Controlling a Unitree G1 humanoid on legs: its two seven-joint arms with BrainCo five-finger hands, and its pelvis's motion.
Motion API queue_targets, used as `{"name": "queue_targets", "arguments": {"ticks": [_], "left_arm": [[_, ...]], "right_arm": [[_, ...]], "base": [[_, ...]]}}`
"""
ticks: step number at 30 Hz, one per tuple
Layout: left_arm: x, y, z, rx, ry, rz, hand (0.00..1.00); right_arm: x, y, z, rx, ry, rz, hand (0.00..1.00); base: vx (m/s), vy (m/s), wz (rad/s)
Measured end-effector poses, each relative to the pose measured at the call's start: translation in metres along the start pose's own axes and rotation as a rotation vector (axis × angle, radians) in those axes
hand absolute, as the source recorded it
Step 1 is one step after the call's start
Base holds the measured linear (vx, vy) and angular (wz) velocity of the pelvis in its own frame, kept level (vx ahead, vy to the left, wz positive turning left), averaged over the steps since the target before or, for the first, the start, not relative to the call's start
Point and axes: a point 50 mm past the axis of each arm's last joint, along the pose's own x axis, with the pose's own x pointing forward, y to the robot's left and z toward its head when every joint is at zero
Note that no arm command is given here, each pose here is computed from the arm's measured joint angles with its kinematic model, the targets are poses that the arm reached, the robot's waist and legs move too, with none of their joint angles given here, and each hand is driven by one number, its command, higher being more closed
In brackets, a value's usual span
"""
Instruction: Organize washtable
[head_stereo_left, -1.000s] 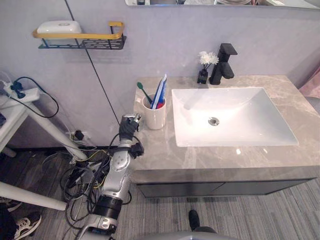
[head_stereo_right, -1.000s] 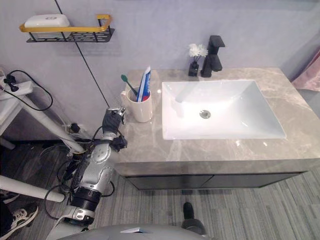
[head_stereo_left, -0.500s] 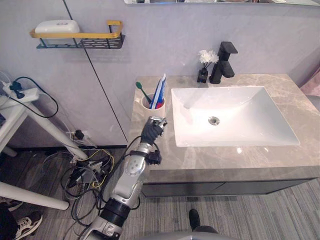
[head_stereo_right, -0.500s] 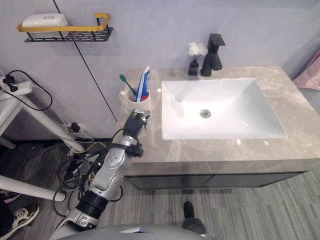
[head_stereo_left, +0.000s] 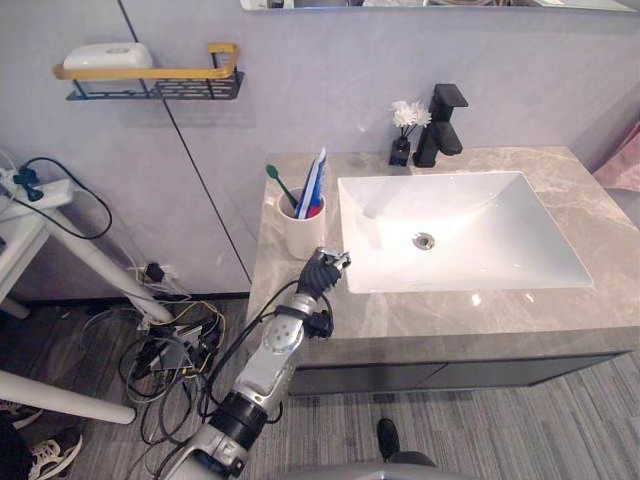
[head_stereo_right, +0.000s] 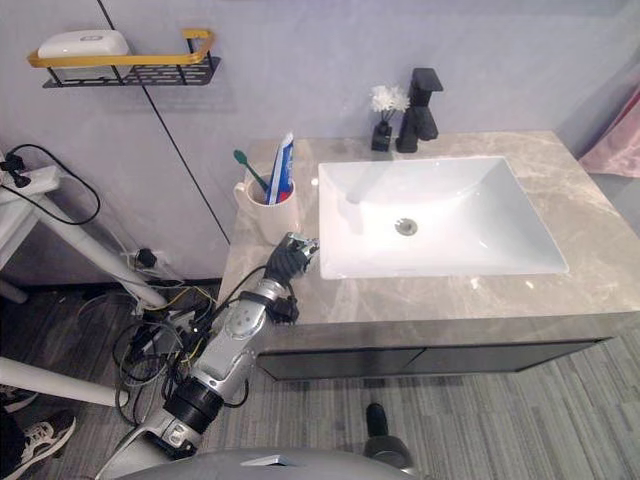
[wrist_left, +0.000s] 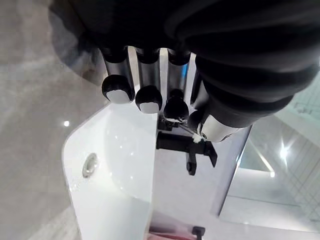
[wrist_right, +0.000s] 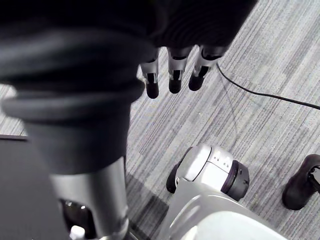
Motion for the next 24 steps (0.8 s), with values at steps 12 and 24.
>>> {"name": "queue_targets", "arguments": {"ticks": [12,24], "left_arm": [[0.01,0.031,0.011,-0.007,-0.032,0.162,1.0],[0.008,0.057,0.018,-0.019,-0.057,0.294,1.0]], "right_arm": [[0.0,0.001,0.001,0.002,-0.002,0.004,0.0],[0.0,0.003,0.005,0.004,-0.021,0.014,0.0]], "base": [[0.01,0.002,-0.04],[0.0,0.0,0.0]]}}
